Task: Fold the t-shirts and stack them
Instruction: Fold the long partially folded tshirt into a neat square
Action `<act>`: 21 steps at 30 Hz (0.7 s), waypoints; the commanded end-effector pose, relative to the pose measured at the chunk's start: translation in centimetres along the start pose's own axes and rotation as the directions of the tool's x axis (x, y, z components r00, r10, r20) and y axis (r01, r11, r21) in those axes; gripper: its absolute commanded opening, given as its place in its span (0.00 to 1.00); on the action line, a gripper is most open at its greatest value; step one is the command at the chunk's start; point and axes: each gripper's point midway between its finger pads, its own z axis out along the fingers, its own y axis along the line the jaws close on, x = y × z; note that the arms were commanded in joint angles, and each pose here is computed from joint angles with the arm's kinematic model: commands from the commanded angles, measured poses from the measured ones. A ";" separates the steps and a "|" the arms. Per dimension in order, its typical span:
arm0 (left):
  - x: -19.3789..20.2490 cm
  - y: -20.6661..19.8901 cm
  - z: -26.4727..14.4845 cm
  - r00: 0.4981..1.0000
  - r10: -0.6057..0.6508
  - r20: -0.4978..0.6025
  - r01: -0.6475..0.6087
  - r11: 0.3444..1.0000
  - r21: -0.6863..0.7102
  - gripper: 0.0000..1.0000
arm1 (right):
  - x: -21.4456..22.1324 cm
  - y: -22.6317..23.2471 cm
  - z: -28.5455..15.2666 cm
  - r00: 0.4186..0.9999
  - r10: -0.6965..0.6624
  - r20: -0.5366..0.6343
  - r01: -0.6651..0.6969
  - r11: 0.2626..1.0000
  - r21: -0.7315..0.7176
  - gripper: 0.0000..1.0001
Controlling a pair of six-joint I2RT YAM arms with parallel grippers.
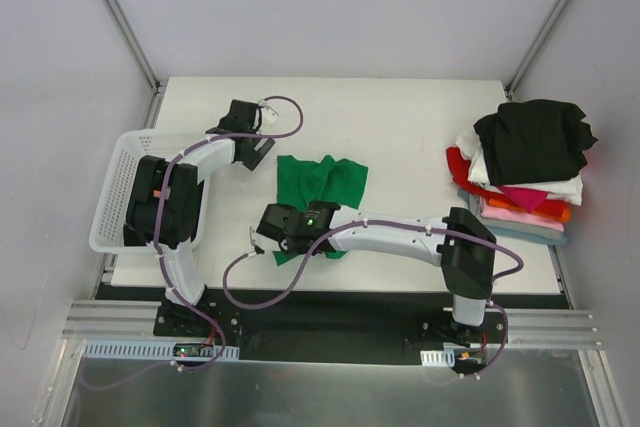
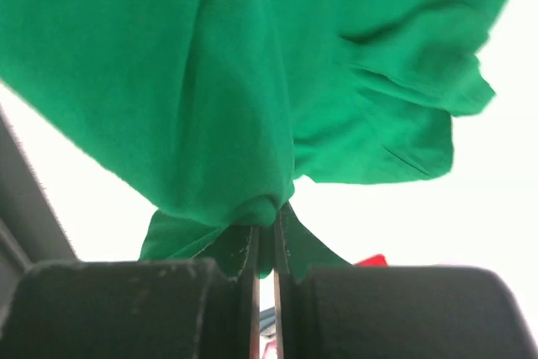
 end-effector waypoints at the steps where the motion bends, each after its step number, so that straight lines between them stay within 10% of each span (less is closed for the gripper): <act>1: 0.3 0.2 0.3 1.000 -0.028 -0.008 0.028 0.999 -0.015 0.95 | 1.0 -4.4 -3.3 0.999 0.048 -0.005 -0.046 0.987 0.153 0.01; 21: 0.3 0.1 0.5 1.000 -0.030 -0.003 0.030 0.999 -0.013 0.95 | 3.6 -12.6 -4.1 0.991 0.126 -0.047 -0.107 0.950 0.294 0.01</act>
